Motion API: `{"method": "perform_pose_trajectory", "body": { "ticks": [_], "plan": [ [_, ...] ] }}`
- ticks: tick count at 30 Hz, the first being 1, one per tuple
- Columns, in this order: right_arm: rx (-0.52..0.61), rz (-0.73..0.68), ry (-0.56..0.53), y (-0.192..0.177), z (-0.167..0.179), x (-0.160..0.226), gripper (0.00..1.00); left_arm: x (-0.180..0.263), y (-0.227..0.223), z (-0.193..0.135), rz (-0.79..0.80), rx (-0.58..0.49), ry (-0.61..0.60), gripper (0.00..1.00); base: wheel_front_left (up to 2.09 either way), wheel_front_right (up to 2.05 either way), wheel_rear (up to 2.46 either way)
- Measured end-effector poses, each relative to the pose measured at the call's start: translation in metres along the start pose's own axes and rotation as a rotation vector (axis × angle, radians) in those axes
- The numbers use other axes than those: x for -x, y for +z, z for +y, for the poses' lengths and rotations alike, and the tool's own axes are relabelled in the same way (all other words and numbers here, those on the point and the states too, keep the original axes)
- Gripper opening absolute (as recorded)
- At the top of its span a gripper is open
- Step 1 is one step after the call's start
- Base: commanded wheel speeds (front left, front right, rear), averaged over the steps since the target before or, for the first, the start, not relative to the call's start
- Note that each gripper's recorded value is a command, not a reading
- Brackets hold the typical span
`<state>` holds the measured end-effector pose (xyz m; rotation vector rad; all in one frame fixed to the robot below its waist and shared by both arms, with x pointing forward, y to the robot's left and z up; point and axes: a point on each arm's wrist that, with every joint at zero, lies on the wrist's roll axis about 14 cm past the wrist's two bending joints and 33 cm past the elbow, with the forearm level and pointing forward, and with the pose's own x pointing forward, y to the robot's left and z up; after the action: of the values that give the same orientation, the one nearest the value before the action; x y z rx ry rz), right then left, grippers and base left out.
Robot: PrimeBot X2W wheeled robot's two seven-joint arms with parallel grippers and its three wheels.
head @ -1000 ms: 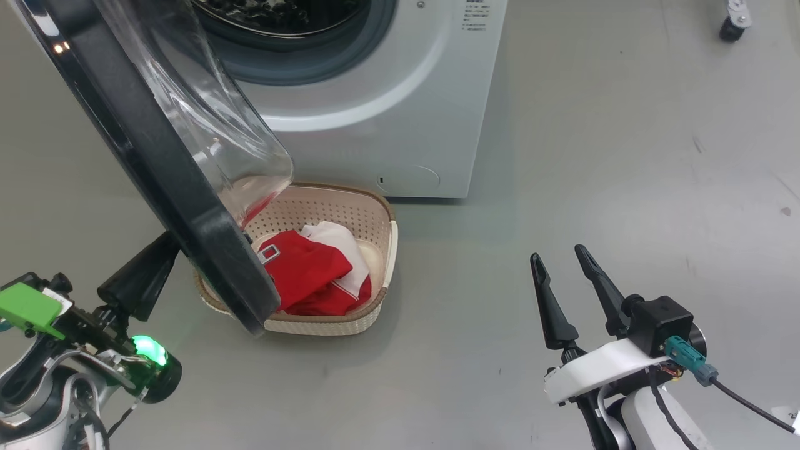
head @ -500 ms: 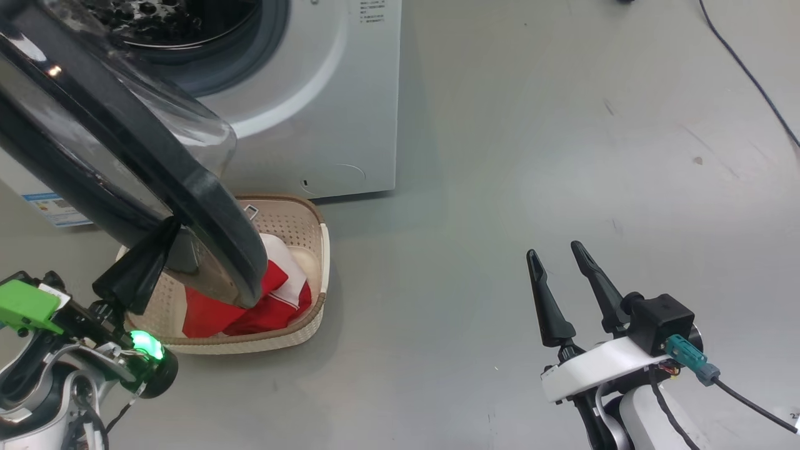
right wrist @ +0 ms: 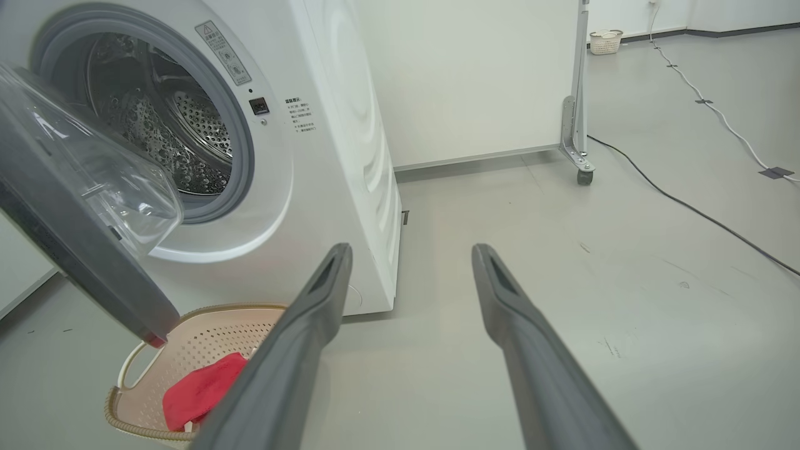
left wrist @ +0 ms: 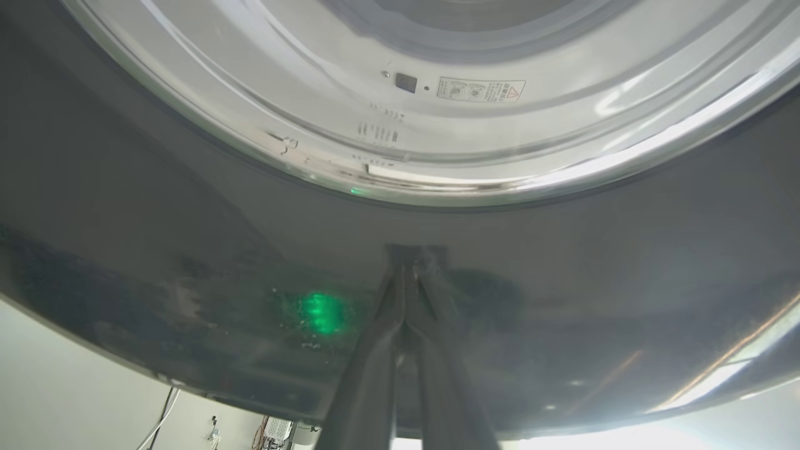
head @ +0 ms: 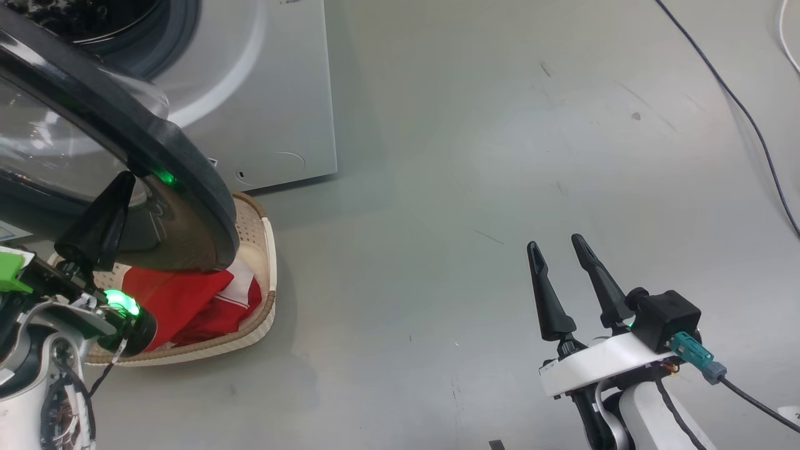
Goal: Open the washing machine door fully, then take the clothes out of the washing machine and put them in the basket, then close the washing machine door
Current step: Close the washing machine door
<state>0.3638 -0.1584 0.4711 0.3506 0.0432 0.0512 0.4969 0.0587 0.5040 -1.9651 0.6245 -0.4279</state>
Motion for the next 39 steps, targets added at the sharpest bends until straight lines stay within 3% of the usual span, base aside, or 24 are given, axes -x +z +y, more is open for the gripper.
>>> {"method": "perform_pose_trajectory", "body": {
  "ticks": [22, 34, 39],
  "plan": [
    [-0.013, 0.001, -0.138, 0.001, -0.032, 0.009, 1.00, -0.084, -0.013, 0.007, 0.014, 0.014, 0.010, 0.00, 0.00, 0.00, 0.00],
    [-0.001, -0.025, -0.110, 0.009, -0.028, -0.002, 1.00, -0.077, -0.017, 0.009, 0.020, -0.017, 0.048, 0.00, 0.00, 0.00, 0.00],
    [0.013, -0.043, -0.083, 0.014, -0.022, -0.007, 1.00, -0.056, -0.025, 0.029, 0.047, -0.121, 0.126, 0.00, 0.00, 0.00, 0.00]
  ]
}}
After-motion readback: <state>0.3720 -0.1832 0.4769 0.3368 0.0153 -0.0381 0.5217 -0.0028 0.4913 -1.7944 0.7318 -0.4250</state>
